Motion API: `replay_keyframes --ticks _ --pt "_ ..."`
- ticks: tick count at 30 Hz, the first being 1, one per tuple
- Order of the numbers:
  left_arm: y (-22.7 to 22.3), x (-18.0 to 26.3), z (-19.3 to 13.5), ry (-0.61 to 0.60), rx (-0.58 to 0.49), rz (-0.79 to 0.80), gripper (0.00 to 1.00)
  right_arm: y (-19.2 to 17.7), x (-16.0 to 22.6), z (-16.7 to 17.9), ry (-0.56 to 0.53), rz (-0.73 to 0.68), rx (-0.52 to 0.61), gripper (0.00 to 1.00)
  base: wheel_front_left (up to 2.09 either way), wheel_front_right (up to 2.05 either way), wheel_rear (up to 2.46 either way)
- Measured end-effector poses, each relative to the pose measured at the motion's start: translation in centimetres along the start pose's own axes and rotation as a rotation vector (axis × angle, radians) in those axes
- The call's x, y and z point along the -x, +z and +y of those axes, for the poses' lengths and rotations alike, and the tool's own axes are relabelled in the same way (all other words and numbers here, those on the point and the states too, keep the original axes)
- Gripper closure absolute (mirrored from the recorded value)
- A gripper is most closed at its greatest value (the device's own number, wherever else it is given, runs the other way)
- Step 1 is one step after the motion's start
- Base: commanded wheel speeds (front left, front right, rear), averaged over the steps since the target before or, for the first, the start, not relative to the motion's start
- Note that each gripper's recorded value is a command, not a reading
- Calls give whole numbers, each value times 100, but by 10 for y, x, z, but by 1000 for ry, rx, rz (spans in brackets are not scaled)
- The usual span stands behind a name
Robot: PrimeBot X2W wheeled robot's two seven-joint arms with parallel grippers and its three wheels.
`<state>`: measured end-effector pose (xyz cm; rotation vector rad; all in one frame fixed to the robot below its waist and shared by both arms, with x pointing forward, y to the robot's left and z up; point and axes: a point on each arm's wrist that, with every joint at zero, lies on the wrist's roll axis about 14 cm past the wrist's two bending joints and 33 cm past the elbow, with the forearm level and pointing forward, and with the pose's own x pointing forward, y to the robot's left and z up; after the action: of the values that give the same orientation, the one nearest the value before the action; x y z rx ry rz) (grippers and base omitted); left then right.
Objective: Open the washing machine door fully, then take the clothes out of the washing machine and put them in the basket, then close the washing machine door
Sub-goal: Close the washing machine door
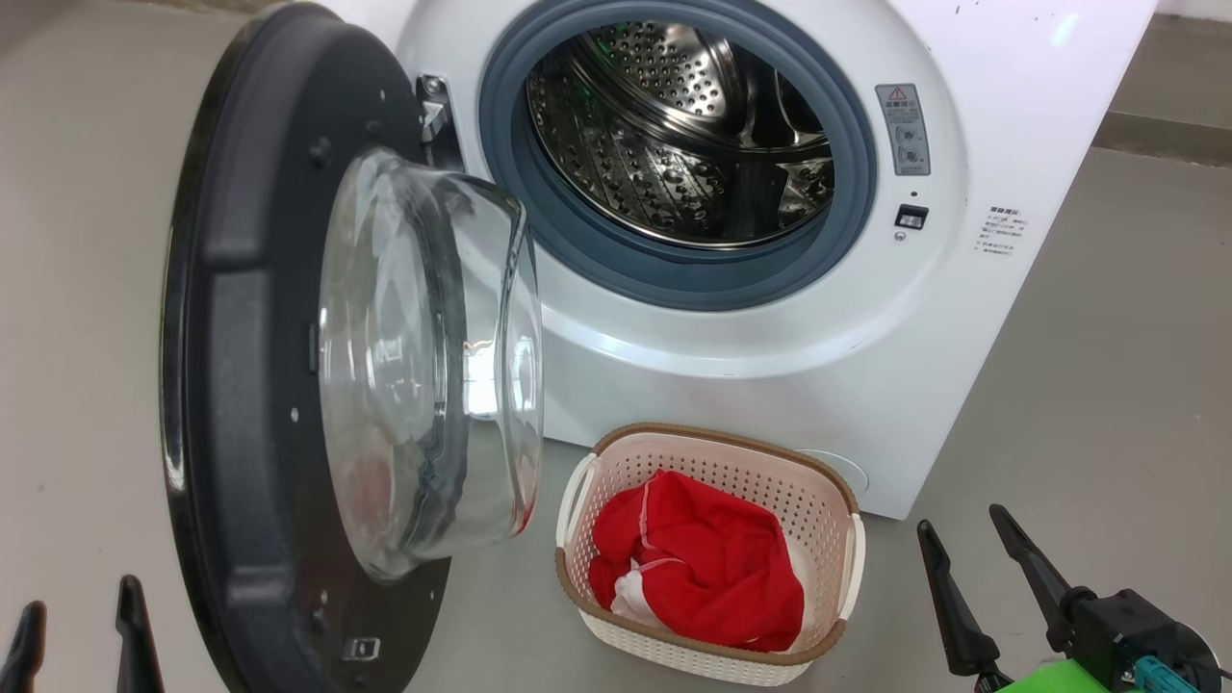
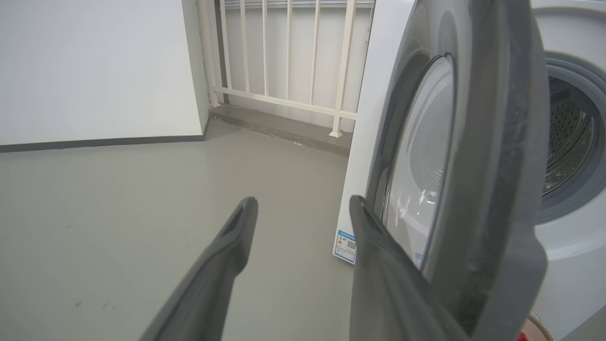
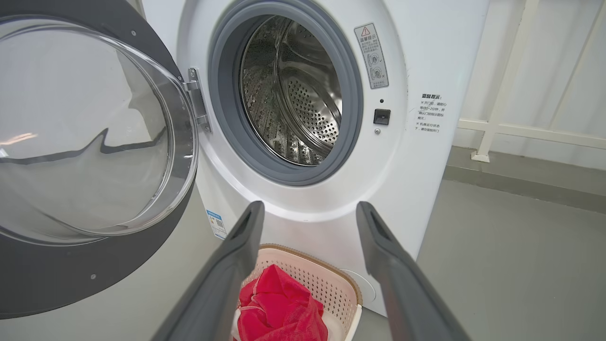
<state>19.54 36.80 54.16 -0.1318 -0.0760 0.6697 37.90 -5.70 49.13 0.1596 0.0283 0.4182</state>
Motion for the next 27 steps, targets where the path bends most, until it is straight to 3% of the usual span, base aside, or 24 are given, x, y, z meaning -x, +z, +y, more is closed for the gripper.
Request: replay_keyframes --ticks 6,7,8,10,11,18,25,27 --pt "-1 1 -1 -2 0 7 0 0 0 0 0 0 0 0 0 0 0" --pt "-2 1 -1 -1 0 8 8 0 0 0 1 0 0 0 0 0 0" --pt "-2 1 -1 -2 0 11 25 0 0 0 1 0 0 0 0 0 0" --pt "-2 1 -1 2 0 11 83 0 0 0 0 1 0 0 0 0 0" --pt "-2 1 -1 2 0 12 100 0 0 0 0 1 0 0 0 0 0" --pt "6 2 2 13 56 -12 100 0 -1 1 4 0 1 0 0 0 0" --pt "40 -5 11 17 412 -136 100 0 -1 2 6 -1 1 0 0 0 0" --pt "53 -8 16 13 557 -183 100 0 -1 2 6 0 1 0 0 0 0"
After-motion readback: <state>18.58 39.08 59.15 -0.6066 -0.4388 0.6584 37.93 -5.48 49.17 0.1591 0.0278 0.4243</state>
